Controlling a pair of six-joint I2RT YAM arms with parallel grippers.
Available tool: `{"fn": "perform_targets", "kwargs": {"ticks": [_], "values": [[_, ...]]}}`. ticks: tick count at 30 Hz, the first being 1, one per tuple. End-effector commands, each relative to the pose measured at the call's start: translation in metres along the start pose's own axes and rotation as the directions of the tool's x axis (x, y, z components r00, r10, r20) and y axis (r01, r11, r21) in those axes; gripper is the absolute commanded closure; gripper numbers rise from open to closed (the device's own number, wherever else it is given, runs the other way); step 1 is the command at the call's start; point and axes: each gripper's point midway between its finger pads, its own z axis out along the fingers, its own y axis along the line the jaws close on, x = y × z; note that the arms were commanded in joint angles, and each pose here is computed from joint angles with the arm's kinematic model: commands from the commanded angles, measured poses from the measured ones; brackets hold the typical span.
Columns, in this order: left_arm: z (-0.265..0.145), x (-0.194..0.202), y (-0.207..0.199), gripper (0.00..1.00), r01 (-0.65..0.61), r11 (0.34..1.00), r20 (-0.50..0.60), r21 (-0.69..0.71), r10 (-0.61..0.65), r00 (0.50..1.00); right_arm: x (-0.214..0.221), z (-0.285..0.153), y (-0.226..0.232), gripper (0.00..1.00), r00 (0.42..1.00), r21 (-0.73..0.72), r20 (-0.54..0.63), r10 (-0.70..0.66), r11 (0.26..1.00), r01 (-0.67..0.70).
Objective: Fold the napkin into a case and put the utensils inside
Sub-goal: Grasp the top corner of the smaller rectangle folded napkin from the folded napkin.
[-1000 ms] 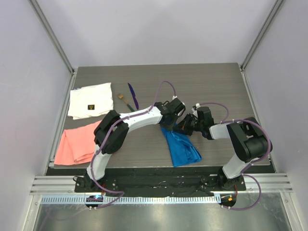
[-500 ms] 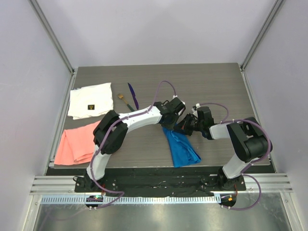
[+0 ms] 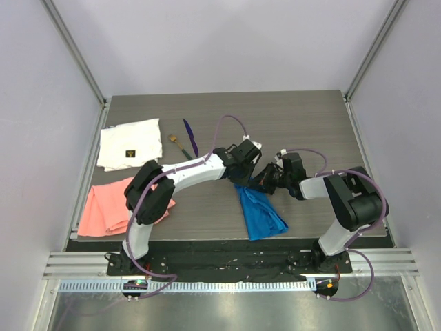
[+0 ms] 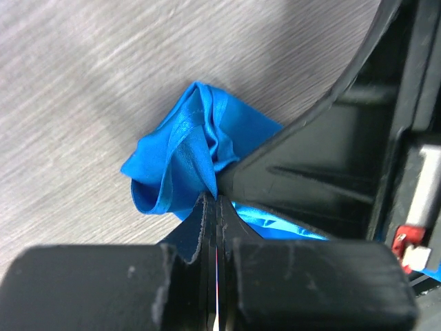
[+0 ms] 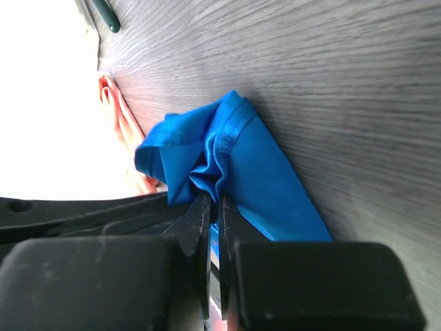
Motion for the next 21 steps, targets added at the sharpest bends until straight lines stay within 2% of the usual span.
{"fn": "perform_targets", "kwargs": {"ticks": [1, 12, 17, 21], "values": [[-0.016, -0.013, -0.011, 1.00, 0.028, 0.997, 0.059, 0.065, -0.031, 0.998, -0.011, 0.006, 0.024, 0.99, 1.000, -0.092, 0.004, 0.013, 0.996, -0.013], [-0.020, -0.011, -0.013, 1.00, 0.019, 0.995, 0.071, 0.098, -0.026, 0.997, -0.016, 0.016, 0.035, 0.99, 0.996, -0.181, -0.013, 0.091, 0.979, -0.092], [-0.015, -0.007, -0.020, 1.00, 0.020, 0.990, 0.058, 0.139, -0.028, 0.998, -0.023, 0.024, 0.038, 0.99, 0.985, -0.235, -0.012, 0.174, 0.957, -0.171], [-0.012, -0.007, -0.017, 1.00, 0.019, 0.992, 0.061, 0.124, -0.027, 0.998, -0.013, 0.022, 0.026, 0.97, 0.973, -0.216, -0.004, 0.229, 0.950, -0.225]]}}
